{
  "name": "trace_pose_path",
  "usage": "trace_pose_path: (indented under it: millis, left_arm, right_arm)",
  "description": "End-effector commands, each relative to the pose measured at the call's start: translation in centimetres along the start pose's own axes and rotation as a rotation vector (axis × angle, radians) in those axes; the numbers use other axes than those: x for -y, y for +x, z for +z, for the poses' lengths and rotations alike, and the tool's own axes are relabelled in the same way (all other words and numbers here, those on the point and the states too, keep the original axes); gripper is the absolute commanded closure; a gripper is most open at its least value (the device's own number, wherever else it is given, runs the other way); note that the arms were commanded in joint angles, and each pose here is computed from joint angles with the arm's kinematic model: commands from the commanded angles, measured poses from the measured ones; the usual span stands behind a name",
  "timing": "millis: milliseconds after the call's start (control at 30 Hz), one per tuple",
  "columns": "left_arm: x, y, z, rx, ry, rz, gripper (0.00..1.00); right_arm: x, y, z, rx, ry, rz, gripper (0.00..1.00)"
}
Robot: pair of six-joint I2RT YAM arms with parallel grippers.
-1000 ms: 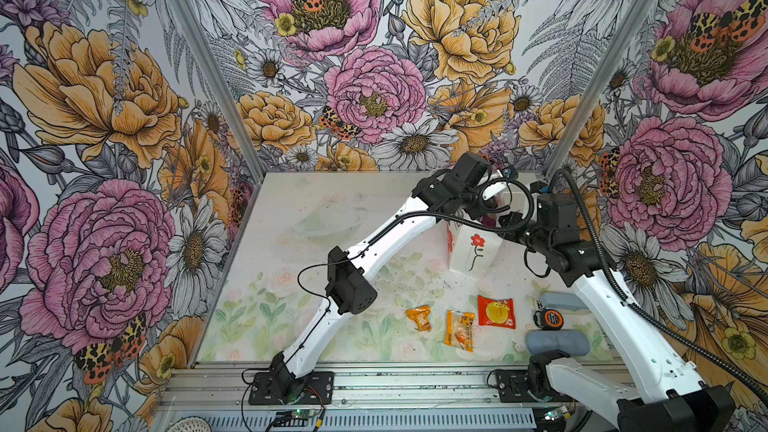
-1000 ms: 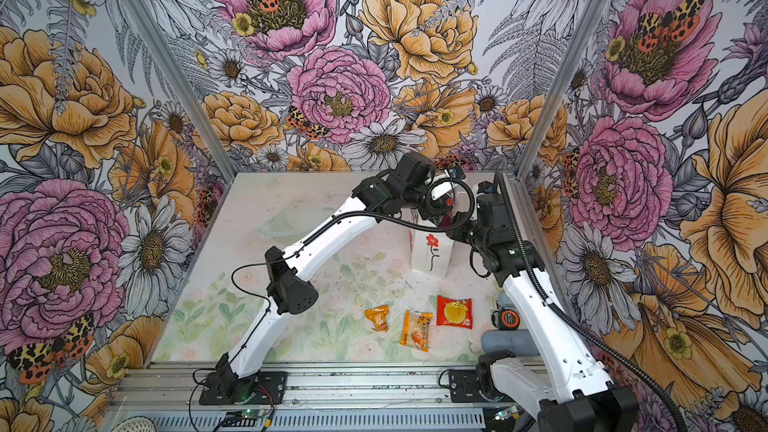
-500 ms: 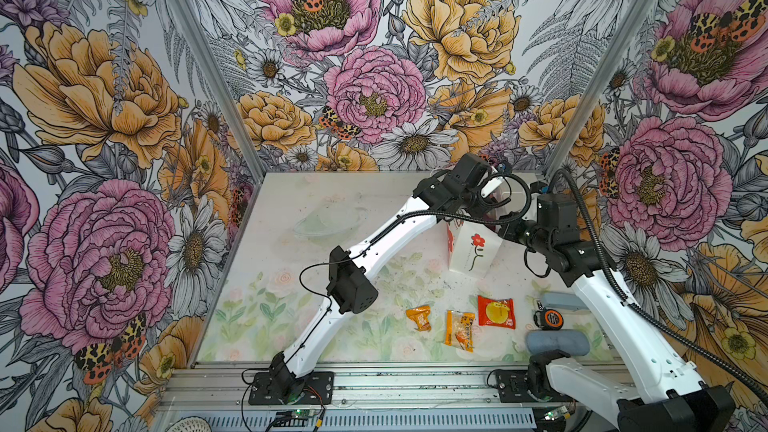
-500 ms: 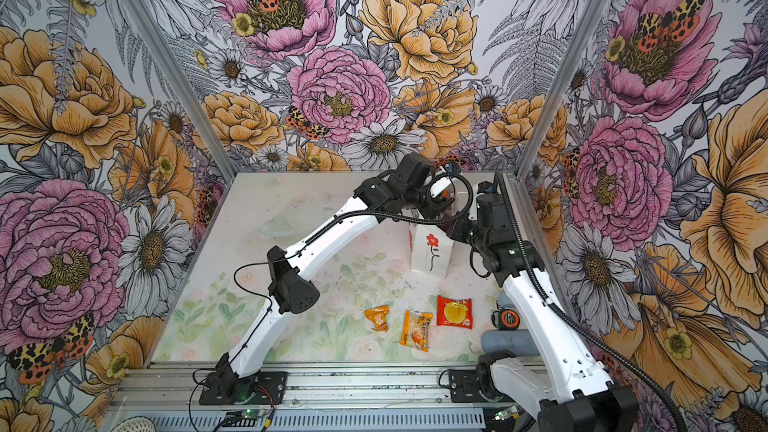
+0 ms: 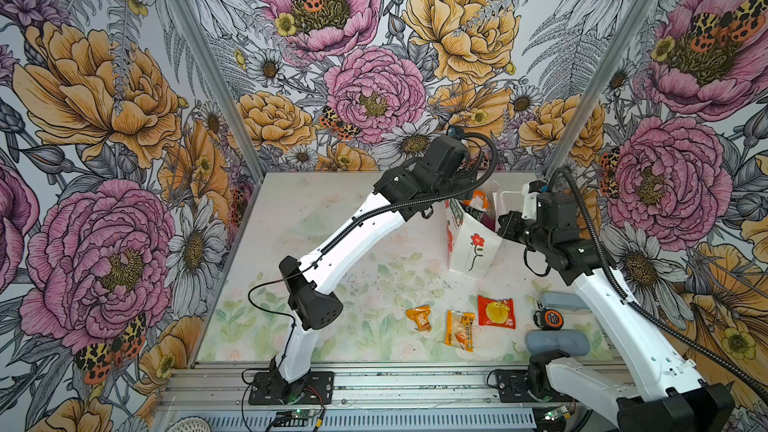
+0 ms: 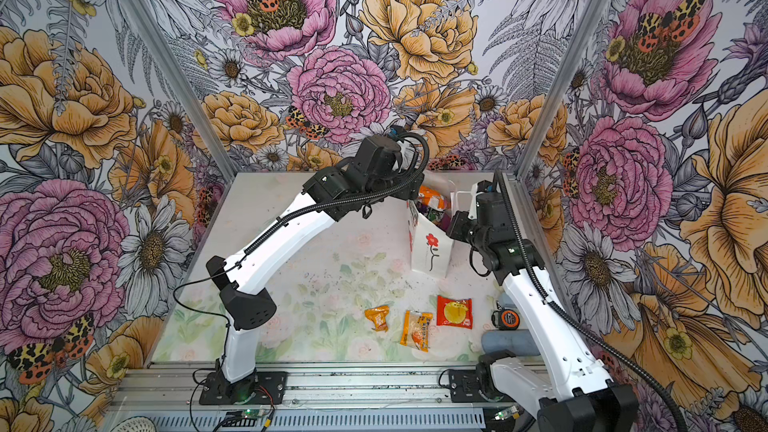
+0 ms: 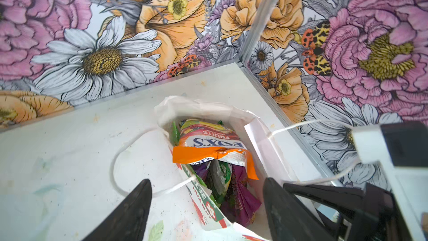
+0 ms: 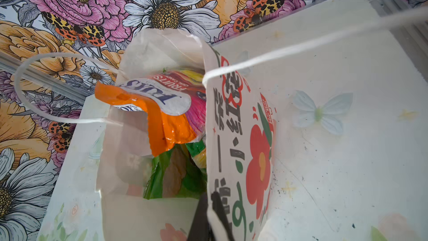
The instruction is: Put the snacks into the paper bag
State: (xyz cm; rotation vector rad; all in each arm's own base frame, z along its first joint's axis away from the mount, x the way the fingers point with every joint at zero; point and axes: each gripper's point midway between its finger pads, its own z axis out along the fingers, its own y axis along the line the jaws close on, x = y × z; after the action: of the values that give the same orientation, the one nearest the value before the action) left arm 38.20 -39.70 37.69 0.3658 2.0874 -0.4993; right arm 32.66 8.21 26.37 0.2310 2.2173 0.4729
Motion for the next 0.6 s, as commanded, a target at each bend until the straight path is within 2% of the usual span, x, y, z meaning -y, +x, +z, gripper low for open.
trace_pose_path:
  millis: [0,133,333,567]
  left_arm:
    - [-3.6,3.3,2.6,-0.131,-0.106,-0.124,0.23]
    - [-3.3,4.9,3.5,-0.204,-0.071,-0.143,0.27]
    - [-3.3,7.7,3.2,-0.283,-0.095,-0.124,0.28]
    - [-2.2,8.0,3.7,-0.299,-0.055,-0.143,0.26]
  right_arm:
    - [-2.6,-1.8,-1.0,0.046,-0.072,-0.05,1.0]
    - [-3.0,-1.6,-1.0,0.046,-0.073,-0.066,1.0]
    - [-3.1,-1.4,-1.0,0.045,-0.067,-0.072,1.0]
    - [-3.9,-1.1,-1.0,0.048,-0.065,-0.114,1.0]
